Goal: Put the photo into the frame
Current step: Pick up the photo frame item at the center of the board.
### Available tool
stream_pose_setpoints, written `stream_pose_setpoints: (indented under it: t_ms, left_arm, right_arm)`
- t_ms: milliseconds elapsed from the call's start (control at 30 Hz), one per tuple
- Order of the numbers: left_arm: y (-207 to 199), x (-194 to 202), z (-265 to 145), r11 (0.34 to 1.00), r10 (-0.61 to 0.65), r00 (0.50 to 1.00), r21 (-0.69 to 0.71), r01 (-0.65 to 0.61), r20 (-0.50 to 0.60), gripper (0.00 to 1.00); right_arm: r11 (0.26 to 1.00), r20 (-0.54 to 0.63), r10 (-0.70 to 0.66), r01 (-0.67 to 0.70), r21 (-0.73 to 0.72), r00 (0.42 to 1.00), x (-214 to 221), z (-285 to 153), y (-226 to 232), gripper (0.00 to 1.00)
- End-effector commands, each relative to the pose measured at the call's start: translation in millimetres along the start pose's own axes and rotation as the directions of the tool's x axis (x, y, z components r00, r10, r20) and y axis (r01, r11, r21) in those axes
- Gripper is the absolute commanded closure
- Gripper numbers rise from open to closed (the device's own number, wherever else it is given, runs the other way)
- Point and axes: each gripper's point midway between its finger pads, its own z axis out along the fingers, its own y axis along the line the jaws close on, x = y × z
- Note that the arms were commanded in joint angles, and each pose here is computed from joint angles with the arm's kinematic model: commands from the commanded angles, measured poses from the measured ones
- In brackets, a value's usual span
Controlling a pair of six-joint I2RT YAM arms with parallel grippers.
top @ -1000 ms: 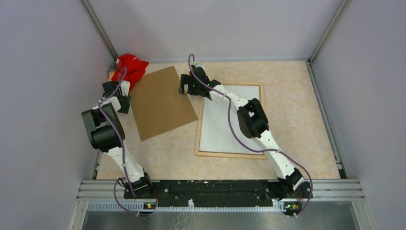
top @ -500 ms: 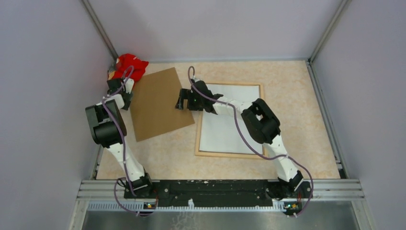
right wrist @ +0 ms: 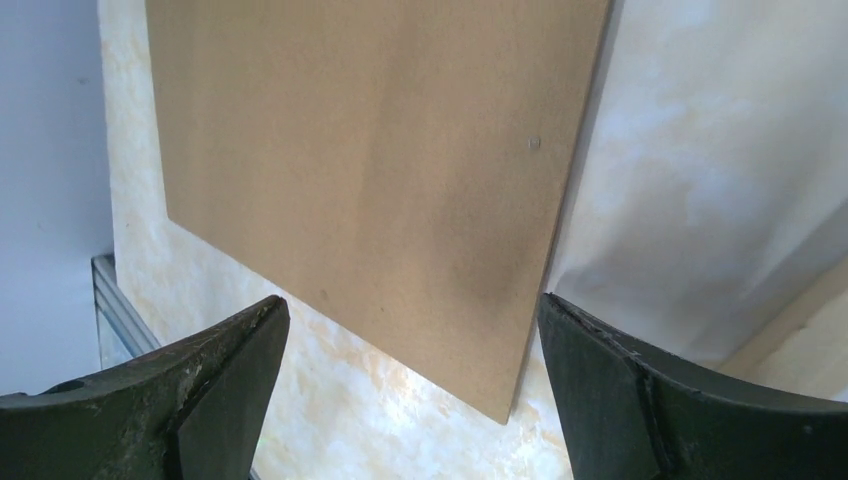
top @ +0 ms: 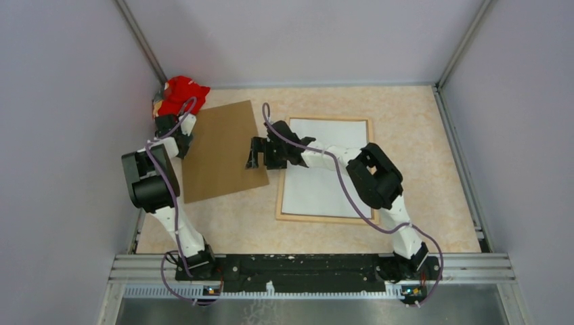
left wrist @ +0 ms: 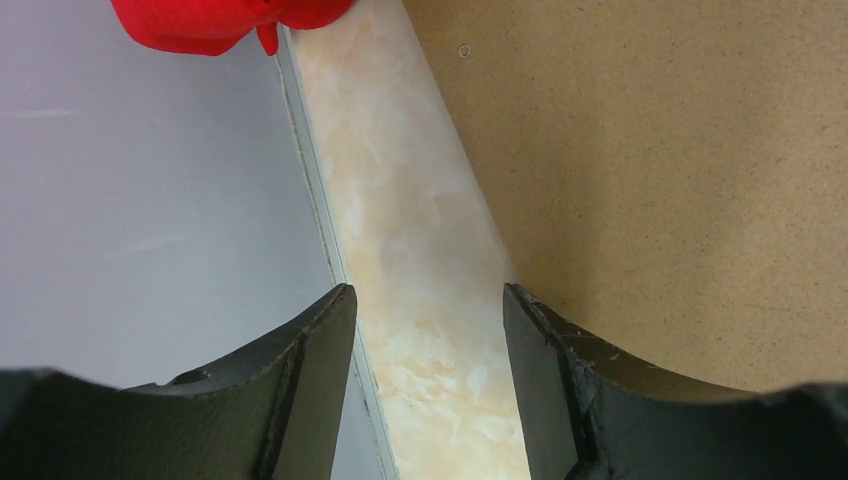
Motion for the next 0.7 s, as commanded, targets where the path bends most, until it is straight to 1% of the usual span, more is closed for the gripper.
stream_pose_setpoints:
  t_ms: [0, 100, 200, 333, 400, 500, 567, 667]
  left_arm:
    - [-113.8, 93.4, -10.9, 0.923, 0.058, 0.964, 0.381, 0.046, -0.258, 0.35]
    - [-102.0, 86.0, -14.0, 0.922, 0.016, 0.970, 0.380, 0.080, -0.242, 0.35]
    - [-79.0, 76.1, -14.9, 0.932, -0.028, 0.973, 0.346, 0.108, -0.227, 0.35]
    - [-44.7, 69.9, -10.5, 0.961, -0.075, 0.973, 0.245, 0.129, -0.218, 0.34]
    - [-33.3, 75.0, -5.5, 0.975, -0.081, 0.968, 0.182, 0.126, -0.237, 0.34]
    - [-31.4, 78.6, 4.1, 0.978, -0.097, 0.961, 0.155, 0.140, -0.259, 0.34]
    - [-39.3, 80.5, 9.6, 0.972, -0.099, 0.955, 0.176, 0.153, -0.279, 0.34]
    - [-59.2, 82.9, 12.9, 0.962, -0.063, 0.945, 0.231, 0.143, -0.322, 0.34]
  right_arm:
    - [0.993, 0.112, -0.031, 0.018, 0.116, 0.993, -59.9, -12.6, -11.4, 0.06]
    - [0.984, 0.168, -0.046, 0.016, 0.180, 0.985, -88.2, -8.6, -27.9, 0.04]
    - [0.975, 0.182, -0.037, -0.004, 0.222, 0.983, -104.6, 7.4, -51.2, 0.03]
    - [0.975, 0.166, -0.025, -0.013, 0.222, 0.986, -112.6, 32.6, -63.6, 0.03]
    - [0.979, 0.153, -0.019, -0.013, 0.204, 0.988, -111.1, 43.7, -64.1, 0.03]
    - [0.984, 0.148, 0.001, -0.028, 0.178, 0.989, -108.2, 53.1, -63.8, 0.03]
    - [0.986, 0.143, 0.015, -0.039, 0.163, 0.990, -104.7, 56.7, -63.5, 0.03]
    - [0.991, 0.126, 0.038, -0.054, 0.126, 0.991, -97.5, 61.6, -58.2, 0.03]
